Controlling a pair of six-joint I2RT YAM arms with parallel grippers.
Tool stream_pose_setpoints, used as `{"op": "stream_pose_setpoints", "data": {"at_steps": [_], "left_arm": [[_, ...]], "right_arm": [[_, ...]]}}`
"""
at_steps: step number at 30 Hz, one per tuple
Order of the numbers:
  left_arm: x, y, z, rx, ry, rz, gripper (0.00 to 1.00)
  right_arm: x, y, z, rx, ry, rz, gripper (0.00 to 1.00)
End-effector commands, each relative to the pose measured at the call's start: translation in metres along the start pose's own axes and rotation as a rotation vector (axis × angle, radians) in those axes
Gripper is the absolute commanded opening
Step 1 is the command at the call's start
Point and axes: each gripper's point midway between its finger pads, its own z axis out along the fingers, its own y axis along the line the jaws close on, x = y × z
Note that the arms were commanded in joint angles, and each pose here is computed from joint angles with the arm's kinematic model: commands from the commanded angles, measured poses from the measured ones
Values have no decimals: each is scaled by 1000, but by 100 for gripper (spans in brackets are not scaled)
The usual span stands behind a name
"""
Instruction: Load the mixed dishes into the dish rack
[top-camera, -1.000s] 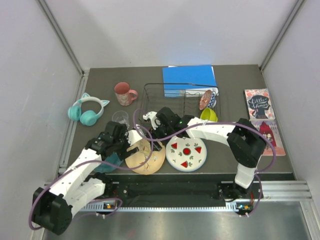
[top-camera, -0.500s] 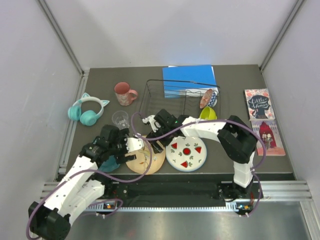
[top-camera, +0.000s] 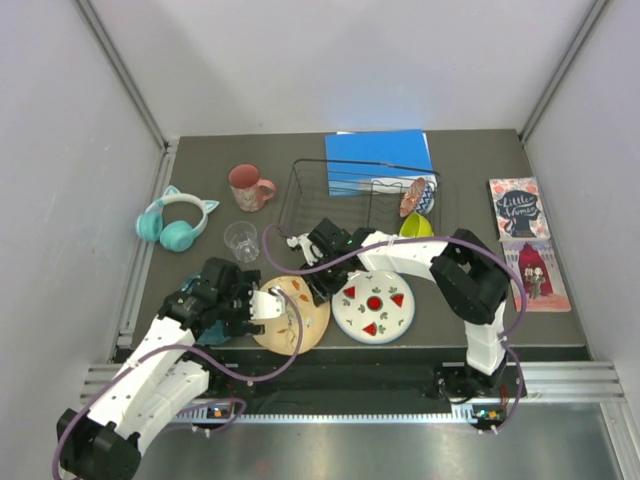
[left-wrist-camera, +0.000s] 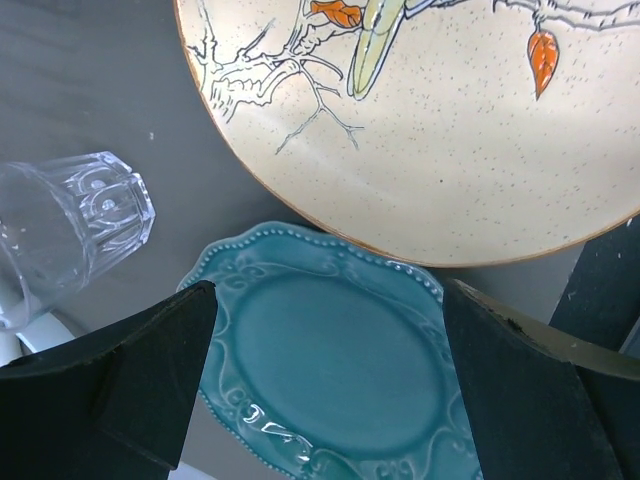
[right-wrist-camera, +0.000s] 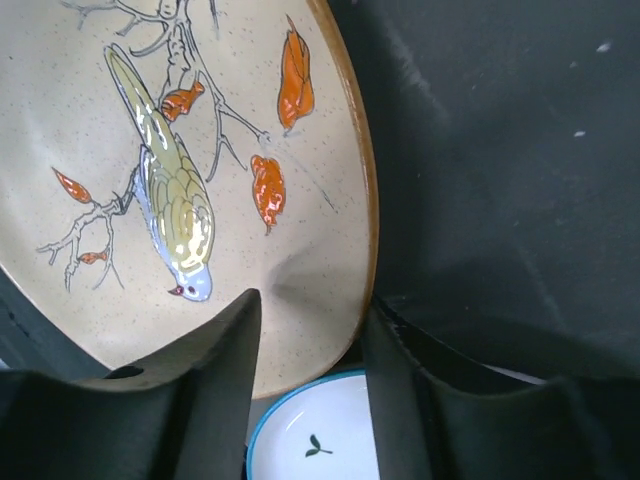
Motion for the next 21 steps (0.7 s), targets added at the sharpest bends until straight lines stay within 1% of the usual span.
{"op": "stream_pose_setpoints", "data": {"at_steps": [1,2,3,5,6,7,11,15,16,18,19,20,21], "left_arm": [[6,-9,2,50,14,96,99],[7,-9,3,56,21,122,99],[9,-10,5,60,26,127,99],[11,-7,7,49,34,145,99],[12,-9,9,58,39,144,99],[12,-8,10,54,40,143,99],[13,-10,16,68,39,124,99],[8,5,17,11,32,87,99],[5,12,16,-11,28,78,99],[-8,39,10,-92,8,14,99],[-13,47,6,-115,1,-64,99],[-25,70,-3,-160,-7,-110,99],[-33,86,-9,-206,-25,-166,99]], "right_arm": [[13,14,2,-68,50,54,39],[14,14,3,-69,50,54,36],[14,14,4,-68,55,59,29],[15,13,6,-65,63,62,20],[17,12,7,-64,76,68,6],[18,11,9,-63,83,70,0],[19,10,11,-61,87,70,0],[14,9,3,-54,55,66,0],[12,9,1,-52,44,64,0],[3,8,-8,-34,4,54,0],[-2,8,-11,-25,-16,48,0],[-7,8,-16,-16,-38,43,0],[-19,8,-27,6,-89,29,0]]}}
